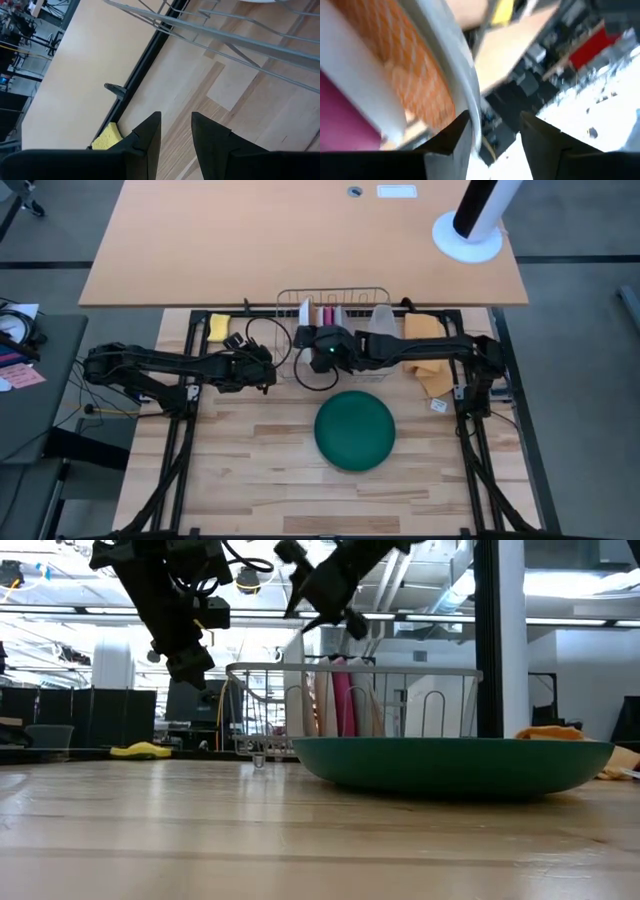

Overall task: Sort dishes
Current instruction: Put the white plate into the dish rack, then put the green plate into the dish rack

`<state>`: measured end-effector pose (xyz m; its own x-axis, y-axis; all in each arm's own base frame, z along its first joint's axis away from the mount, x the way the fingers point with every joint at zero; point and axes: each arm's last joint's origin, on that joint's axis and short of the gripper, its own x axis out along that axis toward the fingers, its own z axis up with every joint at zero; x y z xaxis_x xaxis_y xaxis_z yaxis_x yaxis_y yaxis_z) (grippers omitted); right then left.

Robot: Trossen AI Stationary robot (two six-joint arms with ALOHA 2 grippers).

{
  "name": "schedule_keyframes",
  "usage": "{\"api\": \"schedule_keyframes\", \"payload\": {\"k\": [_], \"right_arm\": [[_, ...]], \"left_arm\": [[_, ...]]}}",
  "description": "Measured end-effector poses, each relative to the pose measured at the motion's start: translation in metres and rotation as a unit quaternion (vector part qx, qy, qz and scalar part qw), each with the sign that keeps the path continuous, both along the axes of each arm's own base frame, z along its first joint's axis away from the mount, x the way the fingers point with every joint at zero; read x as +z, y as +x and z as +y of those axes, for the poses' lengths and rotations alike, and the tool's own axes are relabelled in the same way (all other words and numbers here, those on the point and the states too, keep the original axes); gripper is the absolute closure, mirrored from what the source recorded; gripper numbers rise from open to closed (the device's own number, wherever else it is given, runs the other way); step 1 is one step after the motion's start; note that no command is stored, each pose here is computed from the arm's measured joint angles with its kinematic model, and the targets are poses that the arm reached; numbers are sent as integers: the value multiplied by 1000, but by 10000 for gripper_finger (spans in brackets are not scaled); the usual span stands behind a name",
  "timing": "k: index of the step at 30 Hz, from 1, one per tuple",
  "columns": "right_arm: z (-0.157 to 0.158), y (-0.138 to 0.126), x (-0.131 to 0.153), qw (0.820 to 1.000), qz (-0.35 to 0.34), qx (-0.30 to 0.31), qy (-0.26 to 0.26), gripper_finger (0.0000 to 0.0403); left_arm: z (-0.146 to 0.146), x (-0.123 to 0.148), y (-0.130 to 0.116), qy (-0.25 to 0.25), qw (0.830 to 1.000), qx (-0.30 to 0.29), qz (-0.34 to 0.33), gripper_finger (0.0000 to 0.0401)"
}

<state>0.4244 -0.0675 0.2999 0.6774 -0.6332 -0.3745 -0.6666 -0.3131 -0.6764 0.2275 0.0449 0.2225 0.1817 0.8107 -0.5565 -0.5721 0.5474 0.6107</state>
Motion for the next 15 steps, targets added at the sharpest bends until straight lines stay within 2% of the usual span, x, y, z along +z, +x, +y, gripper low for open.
{"api": "schedule_keyframes", "payload": {"k": [3,11,15], "right_arm": [[11,-6,10,1000,-6,-21,-7,227],[46,-31,40,998,-48,-12,47,220],[62,-50,60,993,-89,-27,77,220]], "left_arm": [[0,0,0,0,1000,0,0,298],[0,0,0,-8,1000,-4,-1,298],[0,0,0,-8,1000,-3,-2,298]]}}
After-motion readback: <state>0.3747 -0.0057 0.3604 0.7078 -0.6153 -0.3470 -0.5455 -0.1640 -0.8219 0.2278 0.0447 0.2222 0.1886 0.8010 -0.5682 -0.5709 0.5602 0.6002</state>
